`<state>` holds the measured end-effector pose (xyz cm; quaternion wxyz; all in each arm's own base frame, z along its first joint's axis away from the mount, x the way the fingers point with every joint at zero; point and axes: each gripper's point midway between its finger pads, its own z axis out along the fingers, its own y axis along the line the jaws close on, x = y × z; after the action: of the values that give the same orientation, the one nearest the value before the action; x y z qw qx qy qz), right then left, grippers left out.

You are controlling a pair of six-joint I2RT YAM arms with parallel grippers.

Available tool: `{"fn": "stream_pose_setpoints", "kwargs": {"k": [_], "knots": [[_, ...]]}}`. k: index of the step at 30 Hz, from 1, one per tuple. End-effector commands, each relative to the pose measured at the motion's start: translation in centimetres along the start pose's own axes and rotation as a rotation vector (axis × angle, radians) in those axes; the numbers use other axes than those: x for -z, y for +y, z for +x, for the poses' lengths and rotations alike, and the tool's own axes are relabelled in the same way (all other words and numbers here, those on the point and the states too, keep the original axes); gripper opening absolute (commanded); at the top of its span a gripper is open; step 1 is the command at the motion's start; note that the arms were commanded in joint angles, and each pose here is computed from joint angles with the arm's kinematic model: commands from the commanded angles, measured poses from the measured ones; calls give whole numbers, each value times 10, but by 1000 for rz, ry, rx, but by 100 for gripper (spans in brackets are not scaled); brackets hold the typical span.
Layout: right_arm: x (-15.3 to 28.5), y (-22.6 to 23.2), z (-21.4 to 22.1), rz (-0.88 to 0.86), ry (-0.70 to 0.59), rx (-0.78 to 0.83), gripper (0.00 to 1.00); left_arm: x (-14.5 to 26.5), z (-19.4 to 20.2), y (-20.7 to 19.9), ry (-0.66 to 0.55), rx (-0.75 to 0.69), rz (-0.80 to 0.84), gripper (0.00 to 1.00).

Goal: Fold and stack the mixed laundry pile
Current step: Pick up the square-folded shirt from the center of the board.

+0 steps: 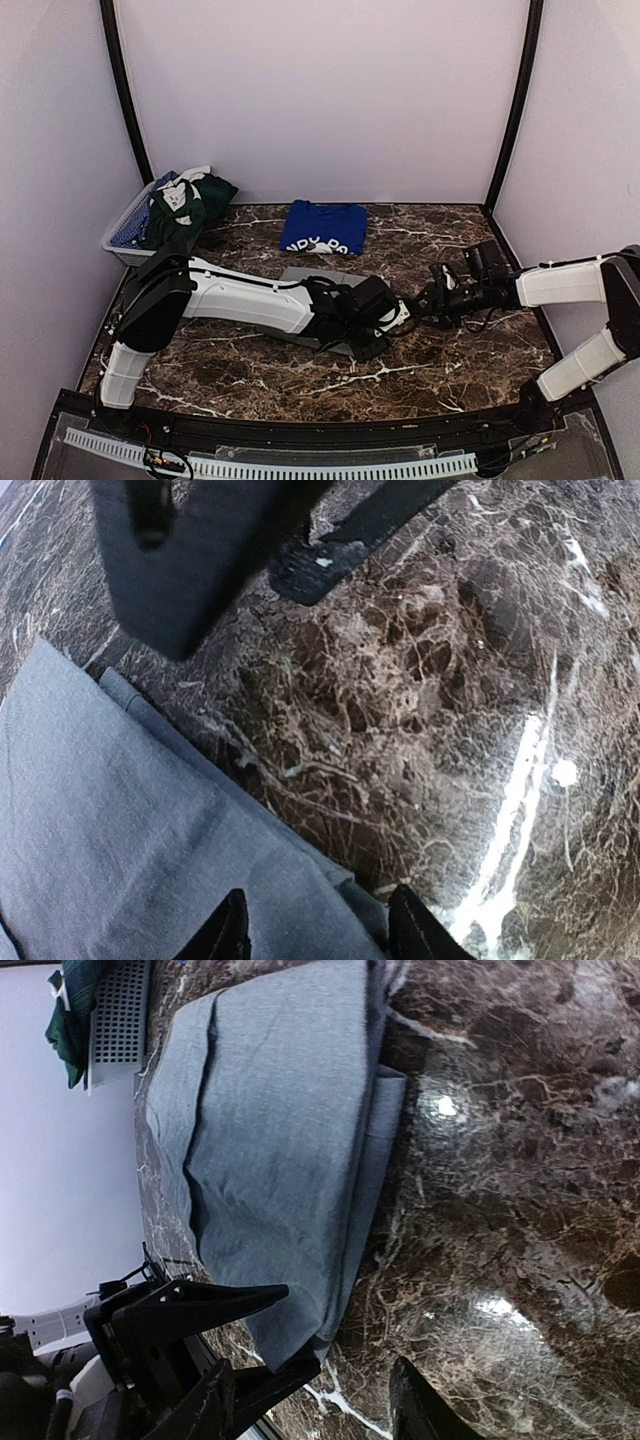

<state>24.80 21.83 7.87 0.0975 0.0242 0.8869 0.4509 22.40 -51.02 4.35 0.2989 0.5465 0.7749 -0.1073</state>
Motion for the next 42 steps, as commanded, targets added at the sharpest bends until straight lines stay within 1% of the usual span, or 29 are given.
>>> {"fn": "stream_pose_setpoints", "kwargs": {"k": [1,3,4,7,10,11,14,16,17,20,23,24,27,28,33,34,38,42], "knots": [[-6,-12,-12,37,-38,-9,47,-6,4,8,48,47,-55,46],[-9,-14,-14,35,-36,-14,45,-8,8,7,63,55,-53,48],[-11,-14,-14,31,-32,-19,44,-8,9,6,69,70,-50,51],[-12,-14,-13,26,-26,-20,44,1,10,0,83,87,-19,55],[-11,-14,-13,27,-29,-18,44,7,9,-8,71,65,30,53],[-11,-14,-12,26,-27,-19,44,8,12,-12,88,62,48,49],[-10,-13,-10,20,-23,-17,44,12,22,-16,140,30,61,47],[-8,-10,-9,9,-22,-11,44,20,32,-17,170,28,63,51],[-8,-8,-9,4,-21,-7,45,24,32,-17,167,25,68,56],[-7,-6,-8,-3,-19,-1,45,46,30,-21,125,-1,114,62],[-7,-4,-7,-15,-11,-1,45,62,18,-24,52,-51,147,66],[-7,-3,-7,-19,-12,-1,45,69,13,-29,19,-58,183,67],[-5,-2,-5,-21,-15,-11,46,78,15,-38,-23,-135,237,67],[-4,-3,-4,-20,-16,-15,46,78,15,-38,-35,-151,235,66],[0,-2,1,-24,-20,-27,46,71,37,-38,-38,-298,222,63],[0,-2,2,-27,-18,-33,46,70,35,-38,-59,-337,217,63],[-2,-6,6,-31,-11,-49,46,61,33,-34,-96,-398,191,62],[-5,-10,13,-44,5,-69,45,45,38,-33,-88,-447,167,61]]}}
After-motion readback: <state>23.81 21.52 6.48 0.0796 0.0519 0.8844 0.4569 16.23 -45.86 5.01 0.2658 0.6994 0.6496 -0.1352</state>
